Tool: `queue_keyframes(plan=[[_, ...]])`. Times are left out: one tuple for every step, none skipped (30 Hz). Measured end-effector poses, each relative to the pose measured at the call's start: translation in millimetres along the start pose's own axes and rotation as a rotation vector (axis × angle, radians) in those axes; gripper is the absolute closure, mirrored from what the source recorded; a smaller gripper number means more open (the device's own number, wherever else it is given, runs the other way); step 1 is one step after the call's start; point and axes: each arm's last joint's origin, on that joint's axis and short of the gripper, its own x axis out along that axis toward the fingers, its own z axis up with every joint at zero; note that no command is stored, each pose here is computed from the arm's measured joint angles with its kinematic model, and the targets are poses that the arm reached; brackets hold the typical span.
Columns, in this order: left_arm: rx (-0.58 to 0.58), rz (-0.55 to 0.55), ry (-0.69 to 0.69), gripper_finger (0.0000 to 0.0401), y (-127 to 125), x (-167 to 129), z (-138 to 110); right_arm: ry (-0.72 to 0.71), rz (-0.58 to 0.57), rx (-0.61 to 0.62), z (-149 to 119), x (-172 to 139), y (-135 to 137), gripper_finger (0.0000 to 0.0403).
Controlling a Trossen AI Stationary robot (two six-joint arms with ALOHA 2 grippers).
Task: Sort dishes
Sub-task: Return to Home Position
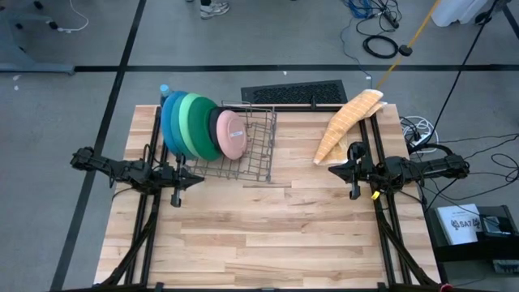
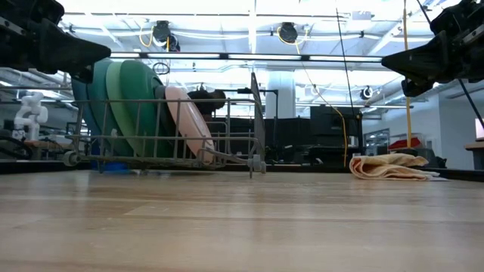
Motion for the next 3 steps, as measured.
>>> queue_keyframes(plan=[[0.000,0.000,0.000,0.0401,0.0,0.0,0.0,0.000,0.000,0.000,0.0,0.0,0.0,0.0395],[0.000,0.000,0.000,0.0401,0.0,0.0,0.0,0.000,0.000,0.000,0.0,0.0,0.0,0.0395],[0.000,0.000,0.000,0.0401,0.0,0.0,0.0,0.000,0.000,0.000,0.0,0.0,0.0,0.0395]])
